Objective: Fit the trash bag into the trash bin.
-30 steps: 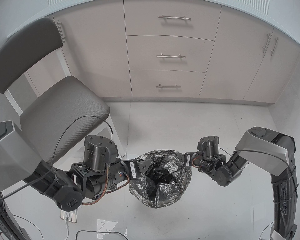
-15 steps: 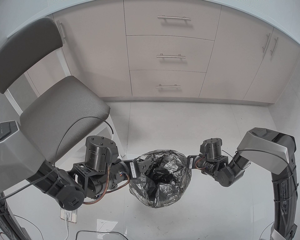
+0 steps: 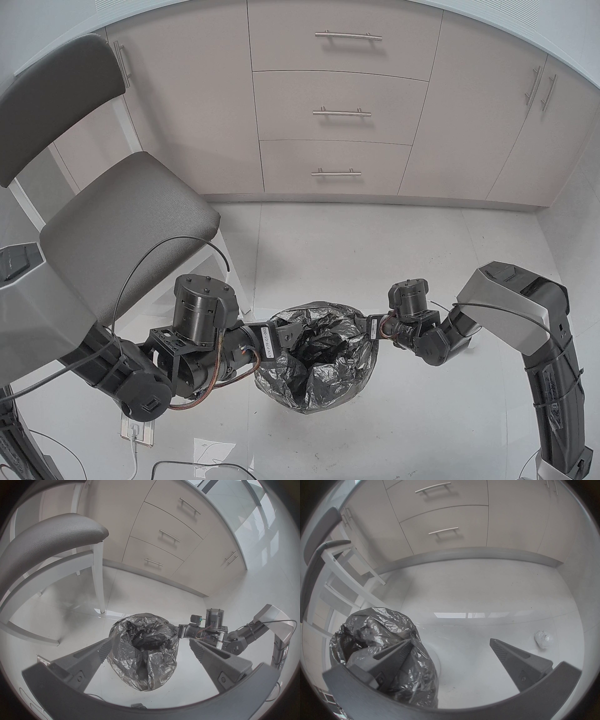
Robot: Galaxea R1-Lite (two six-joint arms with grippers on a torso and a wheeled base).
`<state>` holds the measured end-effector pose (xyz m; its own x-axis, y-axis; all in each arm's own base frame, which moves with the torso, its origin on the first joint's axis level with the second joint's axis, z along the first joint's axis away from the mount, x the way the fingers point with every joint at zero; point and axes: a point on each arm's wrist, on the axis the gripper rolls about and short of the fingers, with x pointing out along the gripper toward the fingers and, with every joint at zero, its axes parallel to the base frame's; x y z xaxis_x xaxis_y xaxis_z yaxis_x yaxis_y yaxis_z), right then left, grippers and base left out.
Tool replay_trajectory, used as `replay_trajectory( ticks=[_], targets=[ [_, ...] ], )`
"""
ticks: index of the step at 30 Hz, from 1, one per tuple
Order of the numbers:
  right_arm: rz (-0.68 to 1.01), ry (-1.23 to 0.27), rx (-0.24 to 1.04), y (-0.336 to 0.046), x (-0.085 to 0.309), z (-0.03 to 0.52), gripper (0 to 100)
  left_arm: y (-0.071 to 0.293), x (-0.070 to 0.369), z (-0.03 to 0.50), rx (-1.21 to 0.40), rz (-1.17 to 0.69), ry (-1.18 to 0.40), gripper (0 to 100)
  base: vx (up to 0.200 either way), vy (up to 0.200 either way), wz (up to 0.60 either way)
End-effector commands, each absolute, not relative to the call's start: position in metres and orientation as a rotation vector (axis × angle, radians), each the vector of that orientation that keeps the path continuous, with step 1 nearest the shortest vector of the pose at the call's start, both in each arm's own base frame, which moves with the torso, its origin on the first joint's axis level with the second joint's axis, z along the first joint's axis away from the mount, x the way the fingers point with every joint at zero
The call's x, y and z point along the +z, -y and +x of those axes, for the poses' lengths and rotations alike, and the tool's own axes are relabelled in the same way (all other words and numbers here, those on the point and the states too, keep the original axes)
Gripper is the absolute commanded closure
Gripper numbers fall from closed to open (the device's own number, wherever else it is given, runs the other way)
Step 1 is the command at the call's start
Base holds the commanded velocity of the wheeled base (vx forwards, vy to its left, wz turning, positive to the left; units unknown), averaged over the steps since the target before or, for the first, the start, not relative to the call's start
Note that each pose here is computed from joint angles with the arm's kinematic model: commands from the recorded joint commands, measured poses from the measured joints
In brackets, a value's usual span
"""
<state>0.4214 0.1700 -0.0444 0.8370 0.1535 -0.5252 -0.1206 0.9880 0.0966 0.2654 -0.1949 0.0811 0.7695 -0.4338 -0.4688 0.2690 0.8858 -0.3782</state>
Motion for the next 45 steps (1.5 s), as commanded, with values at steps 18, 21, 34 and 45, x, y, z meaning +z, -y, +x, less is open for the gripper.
replay_trajectory(
  ticks=[18,21,34,45],
  targets=[
    [0.049,-0.702,0.105,-0.16,-0.053,0.47,0,0.197,0.073,0.269,-0.38,-0.292,-0.598,0,0.0,0.0,0.0],
    [0.053,-0.704,0.096,-0.156,-0.053,0.475,0,0.198,0.072,0.268,-0.381,-0.291,-0.6,0,0.0,0.0,0.0],
    [0.08,-0.682,0.105,-0.153,0.01,0.445,0,0.198,0.07,0.269,-0.378,-0.289,-0.603,0,0.0,0.0,0.0],
    [0.043,-0.812,0.15,-0.145,0.01,0.393,0,0.198,0.07,0.269,-0.377,-0.292,-0.604,0,0.0,0.0,0.0]
  ],
)
